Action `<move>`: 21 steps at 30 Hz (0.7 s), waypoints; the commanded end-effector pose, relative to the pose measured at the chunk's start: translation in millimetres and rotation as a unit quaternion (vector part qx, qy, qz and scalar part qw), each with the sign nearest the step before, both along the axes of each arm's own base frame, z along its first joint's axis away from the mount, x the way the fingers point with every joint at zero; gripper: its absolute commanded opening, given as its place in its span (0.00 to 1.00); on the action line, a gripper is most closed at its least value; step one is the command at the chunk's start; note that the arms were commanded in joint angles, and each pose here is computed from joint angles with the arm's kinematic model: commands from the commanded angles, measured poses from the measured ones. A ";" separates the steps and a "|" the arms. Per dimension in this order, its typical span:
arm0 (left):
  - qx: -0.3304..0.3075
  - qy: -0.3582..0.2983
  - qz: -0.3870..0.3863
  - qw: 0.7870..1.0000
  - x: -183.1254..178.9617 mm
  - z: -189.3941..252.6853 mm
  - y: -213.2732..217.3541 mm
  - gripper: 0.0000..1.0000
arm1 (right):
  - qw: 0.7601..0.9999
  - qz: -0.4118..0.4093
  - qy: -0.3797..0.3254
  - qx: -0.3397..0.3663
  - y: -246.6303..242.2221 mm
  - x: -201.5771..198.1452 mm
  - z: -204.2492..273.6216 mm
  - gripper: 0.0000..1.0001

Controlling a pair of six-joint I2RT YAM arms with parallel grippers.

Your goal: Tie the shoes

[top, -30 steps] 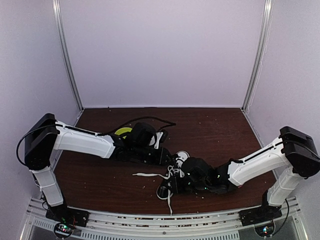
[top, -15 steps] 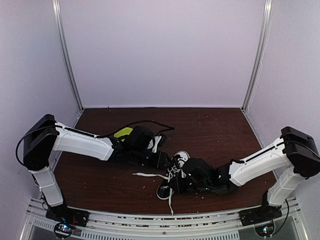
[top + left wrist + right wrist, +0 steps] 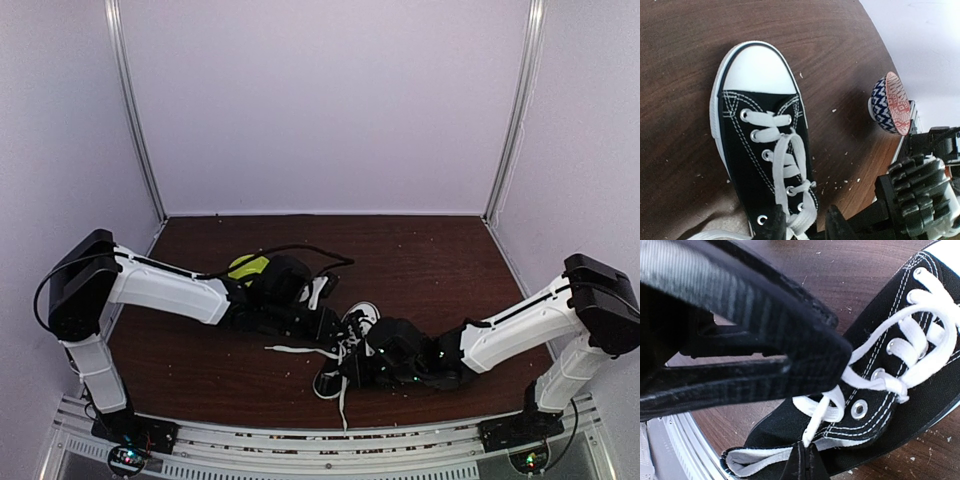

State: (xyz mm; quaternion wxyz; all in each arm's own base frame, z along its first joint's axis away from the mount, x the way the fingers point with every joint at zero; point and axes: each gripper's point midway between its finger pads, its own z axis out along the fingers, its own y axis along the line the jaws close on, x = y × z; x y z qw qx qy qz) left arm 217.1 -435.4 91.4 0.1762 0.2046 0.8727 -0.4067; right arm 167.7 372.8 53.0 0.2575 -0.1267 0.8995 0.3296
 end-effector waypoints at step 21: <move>-0.070 -0.063 -0.021 0.995 -0.4 39.6 -8.4 0.00 | 0.998 -0.042 0.003 -0.047 -77.5 4.6 -11.5 0.00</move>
